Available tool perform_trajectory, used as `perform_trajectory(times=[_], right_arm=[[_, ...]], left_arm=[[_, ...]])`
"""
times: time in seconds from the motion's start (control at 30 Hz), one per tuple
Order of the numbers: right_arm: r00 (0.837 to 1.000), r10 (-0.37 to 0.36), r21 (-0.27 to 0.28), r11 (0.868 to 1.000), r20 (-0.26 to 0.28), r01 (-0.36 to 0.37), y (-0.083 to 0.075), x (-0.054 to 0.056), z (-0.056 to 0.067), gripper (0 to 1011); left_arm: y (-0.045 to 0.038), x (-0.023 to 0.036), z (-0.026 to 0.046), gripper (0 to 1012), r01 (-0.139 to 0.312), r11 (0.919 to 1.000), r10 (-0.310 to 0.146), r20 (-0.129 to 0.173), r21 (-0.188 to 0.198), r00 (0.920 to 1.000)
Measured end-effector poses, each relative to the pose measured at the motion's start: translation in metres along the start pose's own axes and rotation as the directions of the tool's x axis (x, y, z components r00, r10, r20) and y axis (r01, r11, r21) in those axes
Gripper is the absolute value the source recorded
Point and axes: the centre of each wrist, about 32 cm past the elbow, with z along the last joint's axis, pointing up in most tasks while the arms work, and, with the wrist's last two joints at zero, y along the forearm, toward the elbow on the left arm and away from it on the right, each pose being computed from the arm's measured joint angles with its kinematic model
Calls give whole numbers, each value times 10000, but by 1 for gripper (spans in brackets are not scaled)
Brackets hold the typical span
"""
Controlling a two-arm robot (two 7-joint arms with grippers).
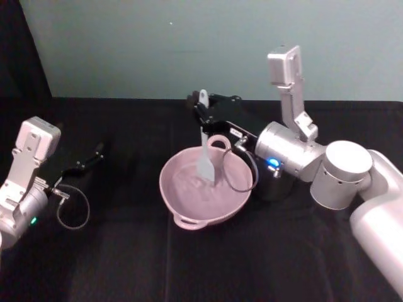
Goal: Use the one hand to pick up the spoon and stir the clear water in the bowl.
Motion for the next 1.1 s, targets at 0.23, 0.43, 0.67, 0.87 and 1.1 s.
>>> perform_trajectory(times=[0.23,0.43,0.67,0.87,1.1], right_arm=[[9997,-232,16,9997,120,232,-181,33,7,111],[9998,-174,15,9998,140,174,-335,-24,-2,111],[9999,77,52,10000,131,-78,-423,-133,-14,111],[9991,415,84,9991,47,-416,-391,-241,-45,111],[9974,712,135,9974,-76,-711,-268,-315,-72,112]], left_arm=[[0,0,0,1011,0,10000,0,0,-1,10000],[0,0,0,1011,0,10000,0,0,0,10000],[0,0,0,1011,0,10000,0,0,0,10000],[0,0,0,1011,-1,10000,1,0,0,10000],[0,0,0,1011,0,10000,0,0,0,10000]])
